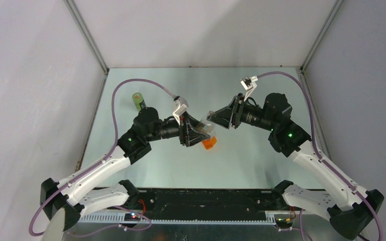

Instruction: Sort the pills into containers

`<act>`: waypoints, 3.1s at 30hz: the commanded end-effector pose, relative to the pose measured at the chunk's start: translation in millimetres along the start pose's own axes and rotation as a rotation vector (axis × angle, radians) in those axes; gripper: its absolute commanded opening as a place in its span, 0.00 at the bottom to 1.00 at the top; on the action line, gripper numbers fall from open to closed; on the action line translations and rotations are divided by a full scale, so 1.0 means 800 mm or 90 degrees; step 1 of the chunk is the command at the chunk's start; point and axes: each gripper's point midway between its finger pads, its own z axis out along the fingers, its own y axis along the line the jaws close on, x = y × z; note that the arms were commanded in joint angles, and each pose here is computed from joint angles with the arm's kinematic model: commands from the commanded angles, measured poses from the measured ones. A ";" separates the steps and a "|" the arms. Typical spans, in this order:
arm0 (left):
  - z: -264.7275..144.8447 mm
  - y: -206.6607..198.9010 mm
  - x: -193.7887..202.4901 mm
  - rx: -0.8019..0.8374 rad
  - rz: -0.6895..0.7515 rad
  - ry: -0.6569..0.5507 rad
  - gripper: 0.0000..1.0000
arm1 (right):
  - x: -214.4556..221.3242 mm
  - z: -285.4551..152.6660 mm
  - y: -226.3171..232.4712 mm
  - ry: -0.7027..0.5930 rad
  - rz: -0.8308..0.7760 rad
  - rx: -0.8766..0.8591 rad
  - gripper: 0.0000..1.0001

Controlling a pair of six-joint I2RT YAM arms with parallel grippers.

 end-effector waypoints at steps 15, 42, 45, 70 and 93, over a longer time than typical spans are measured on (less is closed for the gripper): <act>-0.011 -0.034 -0.001 0.098 0.077 0.024 0.00 | -0.038 -0.063 0.075 -0.028 -0.233 -0.198 0.34; -0.009 0.107 0.184 -0.236 0.138 0.374 0.00 | 0.125 -0.115 -0.322 0.019 0.029 0.643 0.39; -0.007 0.112 0.199 -0.239 0.154 0.401 0.00 | 0.143 -0.112 -0.343 0.027 0.038 0.662 0.38; 0.006 0.144 0.250 -0.268 0.153 0.466 0.00 | 0.189 -0.108 -0.378 0.103 0.055 0.692 0.80; -0.017 0.175 0.249 -0.357 0.177 0.653 0.00 | 0.163 -0.135 -0.362 0.055 0.074 0.720 0.83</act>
